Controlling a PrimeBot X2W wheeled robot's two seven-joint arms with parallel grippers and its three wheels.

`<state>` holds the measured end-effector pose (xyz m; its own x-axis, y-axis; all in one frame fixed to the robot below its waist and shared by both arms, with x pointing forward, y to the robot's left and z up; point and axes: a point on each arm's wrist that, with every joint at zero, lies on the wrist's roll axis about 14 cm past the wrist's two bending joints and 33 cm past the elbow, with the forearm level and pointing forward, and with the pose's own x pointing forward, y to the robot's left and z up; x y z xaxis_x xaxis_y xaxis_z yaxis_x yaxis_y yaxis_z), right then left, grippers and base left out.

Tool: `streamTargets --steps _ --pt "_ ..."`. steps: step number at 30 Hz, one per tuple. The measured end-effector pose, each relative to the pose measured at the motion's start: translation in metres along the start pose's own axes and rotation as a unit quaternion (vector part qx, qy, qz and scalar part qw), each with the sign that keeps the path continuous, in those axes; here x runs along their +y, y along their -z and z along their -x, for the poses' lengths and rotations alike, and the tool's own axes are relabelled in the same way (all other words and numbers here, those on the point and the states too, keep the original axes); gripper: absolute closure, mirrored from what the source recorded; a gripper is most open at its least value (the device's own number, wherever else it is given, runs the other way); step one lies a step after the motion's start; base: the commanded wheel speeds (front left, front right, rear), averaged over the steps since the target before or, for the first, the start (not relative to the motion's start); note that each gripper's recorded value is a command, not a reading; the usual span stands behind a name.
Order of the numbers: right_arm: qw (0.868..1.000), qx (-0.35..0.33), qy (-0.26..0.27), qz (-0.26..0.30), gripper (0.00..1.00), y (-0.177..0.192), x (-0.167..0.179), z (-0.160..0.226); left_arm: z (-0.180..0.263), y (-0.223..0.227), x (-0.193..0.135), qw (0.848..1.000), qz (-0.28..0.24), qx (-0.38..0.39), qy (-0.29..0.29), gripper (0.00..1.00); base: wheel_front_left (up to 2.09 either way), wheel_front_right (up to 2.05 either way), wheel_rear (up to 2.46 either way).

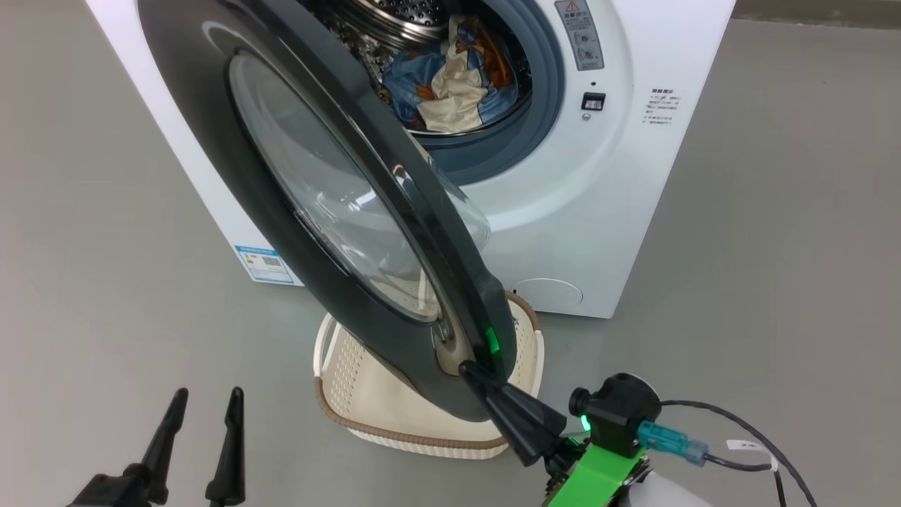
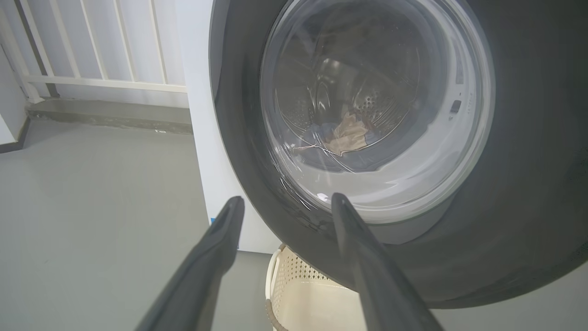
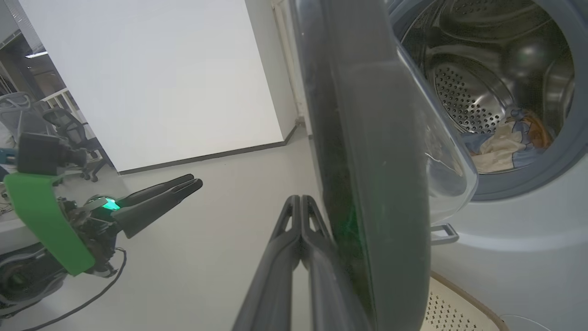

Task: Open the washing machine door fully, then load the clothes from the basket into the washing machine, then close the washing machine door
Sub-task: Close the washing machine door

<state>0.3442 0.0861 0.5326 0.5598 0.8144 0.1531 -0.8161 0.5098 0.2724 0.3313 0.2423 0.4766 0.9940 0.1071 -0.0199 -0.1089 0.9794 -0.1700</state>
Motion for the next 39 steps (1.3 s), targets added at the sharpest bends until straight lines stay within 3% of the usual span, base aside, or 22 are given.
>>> streamTargets --steps 13,39 --pt "0.999 -0.014 0.034 -0.003 1.00 -0.008 -0.030 -0.004 -0.011 0.002 -0.005 1.000 0.003 0.002 0.004 0.00 0.00 0.00 0.00" --pt "0.986 -0.074 0.145 0.033 1.00 -0.051 -0.176 -0.027 -0.066 0.002 -0.034 1.000 0.005 -0.009 0.028 0.00 0.00 0.00 0.00"
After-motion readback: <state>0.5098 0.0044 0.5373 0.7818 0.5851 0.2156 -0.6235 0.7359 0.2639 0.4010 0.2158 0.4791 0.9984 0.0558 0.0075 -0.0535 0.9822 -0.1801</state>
